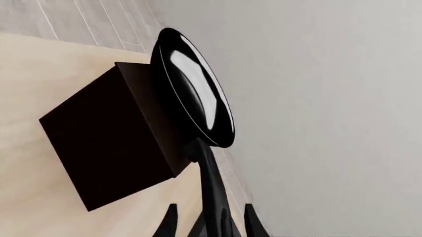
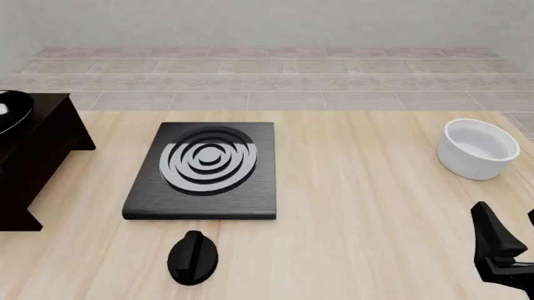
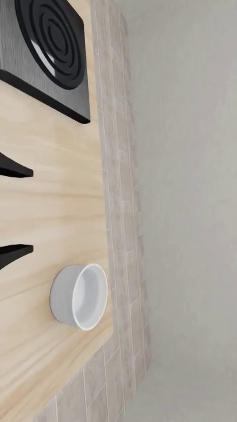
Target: Put the frying pan on top of the cabinet.
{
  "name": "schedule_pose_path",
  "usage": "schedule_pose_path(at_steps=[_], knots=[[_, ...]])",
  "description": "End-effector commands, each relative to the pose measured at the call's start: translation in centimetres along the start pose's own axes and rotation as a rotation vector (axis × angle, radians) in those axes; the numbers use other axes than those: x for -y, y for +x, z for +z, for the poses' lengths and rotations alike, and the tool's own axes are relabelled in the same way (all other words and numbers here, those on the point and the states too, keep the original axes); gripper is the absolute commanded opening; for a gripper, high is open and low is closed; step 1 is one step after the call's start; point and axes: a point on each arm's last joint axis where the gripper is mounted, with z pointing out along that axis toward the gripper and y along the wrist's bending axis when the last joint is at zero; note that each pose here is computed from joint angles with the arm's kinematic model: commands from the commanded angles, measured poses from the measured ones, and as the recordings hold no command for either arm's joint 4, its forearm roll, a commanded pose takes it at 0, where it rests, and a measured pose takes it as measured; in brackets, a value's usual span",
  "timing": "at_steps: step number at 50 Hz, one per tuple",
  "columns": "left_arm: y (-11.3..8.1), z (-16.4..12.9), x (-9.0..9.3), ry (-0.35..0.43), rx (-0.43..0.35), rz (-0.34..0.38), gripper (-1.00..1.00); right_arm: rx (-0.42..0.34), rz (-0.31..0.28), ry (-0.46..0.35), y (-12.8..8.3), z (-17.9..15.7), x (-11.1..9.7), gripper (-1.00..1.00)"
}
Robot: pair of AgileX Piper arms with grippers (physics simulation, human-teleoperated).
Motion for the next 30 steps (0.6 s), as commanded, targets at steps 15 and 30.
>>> schedule_pose_path(at_steps=[15, 30], knots=[[0.2, -1.5, 0.0, 0.0, -0.016, -0.002, 1.0, -0.002, -0.001, -0.001, 0.0, 0.0, 0.0, 1.0], [0.1, -2.9, 0.5, 0.015, -0.018, -0.008, 1.0, -0.001, -0.006, -0.002, 0.0, 0.0, 0.0, 1.0]])
